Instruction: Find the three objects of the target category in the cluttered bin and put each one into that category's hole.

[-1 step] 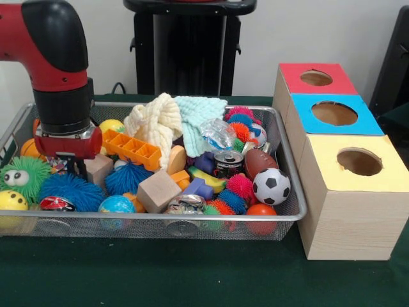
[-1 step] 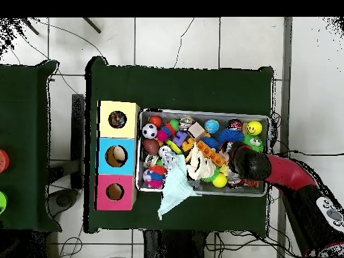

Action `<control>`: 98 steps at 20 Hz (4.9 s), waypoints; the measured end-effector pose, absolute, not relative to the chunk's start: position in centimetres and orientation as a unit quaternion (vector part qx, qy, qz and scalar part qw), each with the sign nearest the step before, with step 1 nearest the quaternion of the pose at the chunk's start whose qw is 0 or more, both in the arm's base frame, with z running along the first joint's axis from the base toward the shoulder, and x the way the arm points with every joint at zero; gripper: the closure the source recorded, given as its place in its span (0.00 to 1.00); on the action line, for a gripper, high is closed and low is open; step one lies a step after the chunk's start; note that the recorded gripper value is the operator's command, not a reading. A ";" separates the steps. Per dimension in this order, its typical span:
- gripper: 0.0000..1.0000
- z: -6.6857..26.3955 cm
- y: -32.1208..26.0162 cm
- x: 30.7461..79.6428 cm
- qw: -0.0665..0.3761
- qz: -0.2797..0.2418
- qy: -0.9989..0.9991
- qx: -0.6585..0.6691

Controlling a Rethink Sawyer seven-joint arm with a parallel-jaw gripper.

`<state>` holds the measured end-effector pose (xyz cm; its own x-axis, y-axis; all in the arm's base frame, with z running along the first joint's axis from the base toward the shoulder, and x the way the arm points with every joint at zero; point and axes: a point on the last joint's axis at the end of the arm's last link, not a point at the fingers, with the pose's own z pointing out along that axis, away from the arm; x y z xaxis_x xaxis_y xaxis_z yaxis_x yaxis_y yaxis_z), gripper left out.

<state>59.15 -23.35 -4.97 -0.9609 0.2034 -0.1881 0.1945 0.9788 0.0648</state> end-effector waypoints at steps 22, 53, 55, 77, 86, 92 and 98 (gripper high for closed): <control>1.00 -3.7 -21.9 53.8 0.046 0.013 0.994 0.096; 0.00 -4.3 -23.2 52.2 0.039 0.032 0.985 0.163; 0.00 -4.4 -23.3 52.5 0.051 0.030 0.985 0.164; 0.00 -4.7 -23.0 52.2 0.071 0.028 0.983 0.166; 0.00 -4.3 -23.1 52.2 0.073 0.026 0.983 0.165; 0.00 -3.2 -23.6 52.2 0.073 0.021 0.983 0.164; 0.00 -2.4 -24.1 51.9 0.063 0.019 0.984 0.165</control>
